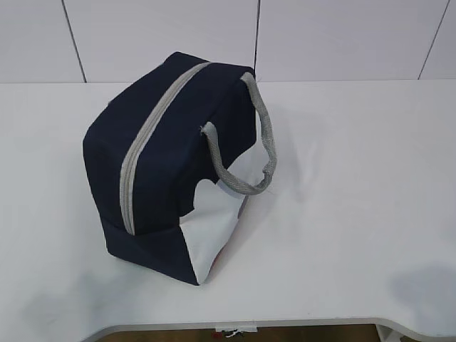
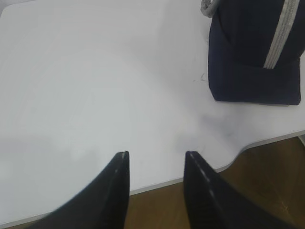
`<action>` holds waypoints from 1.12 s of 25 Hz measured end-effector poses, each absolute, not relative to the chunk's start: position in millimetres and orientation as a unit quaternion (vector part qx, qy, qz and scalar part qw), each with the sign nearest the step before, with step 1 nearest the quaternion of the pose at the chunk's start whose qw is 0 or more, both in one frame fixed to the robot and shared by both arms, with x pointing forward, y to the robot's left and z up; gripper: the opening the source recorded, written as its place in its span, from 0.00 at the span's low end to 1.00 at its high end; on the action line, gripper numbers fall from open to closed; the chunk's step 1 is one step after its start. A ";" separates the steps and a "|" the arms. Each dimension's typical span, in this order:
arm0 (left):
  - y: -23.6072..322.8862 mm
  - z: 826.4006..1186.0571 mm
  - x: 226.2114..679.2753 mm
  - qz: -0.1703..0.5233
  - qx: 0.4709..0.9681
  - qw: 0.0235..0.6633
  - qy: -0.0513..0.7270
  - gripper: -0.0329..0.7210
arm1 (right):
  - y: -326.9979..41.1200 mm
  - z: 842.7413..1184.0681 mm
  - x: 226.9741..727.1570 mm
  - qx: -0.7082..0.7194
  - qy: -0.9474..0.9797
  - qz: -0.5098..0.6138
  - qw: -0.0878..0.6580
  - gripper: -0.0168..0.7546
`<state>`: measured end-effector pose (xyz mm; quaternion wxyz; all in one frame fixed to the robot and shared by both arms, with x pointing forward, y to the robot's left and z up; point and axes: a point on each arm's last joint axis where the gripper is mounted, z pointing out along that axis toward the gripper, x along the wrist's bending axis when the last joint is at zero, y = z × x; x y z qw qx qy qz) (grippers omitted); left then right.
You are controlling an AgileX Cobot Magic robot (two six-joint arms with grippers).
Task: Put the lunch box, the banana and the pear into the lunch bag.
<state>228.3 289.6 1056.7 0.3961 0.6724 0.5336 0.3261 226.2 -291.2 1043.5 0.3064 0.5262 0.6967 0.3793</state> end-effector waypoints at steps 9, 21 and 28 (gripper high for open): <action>289.3 1056.7 228.5 0.331 0.665 0.392 0.542 0.40 | -291.2 1043.5 226.2 0.527 0.696 0.379 0.307 0.49; 289.4 1056.7 228.5 0.331 0.665 0.392 0.543 0.38 | -291.0 1043.5 226.2 0.527 0.696 0.380 0.306 0.49; 289.4 1056.7 228.5 0.331 0.665 0.392 0.543 0.37 | -289.8 1043.5 227.1 0.560 0.670 0.365 0.324 0.49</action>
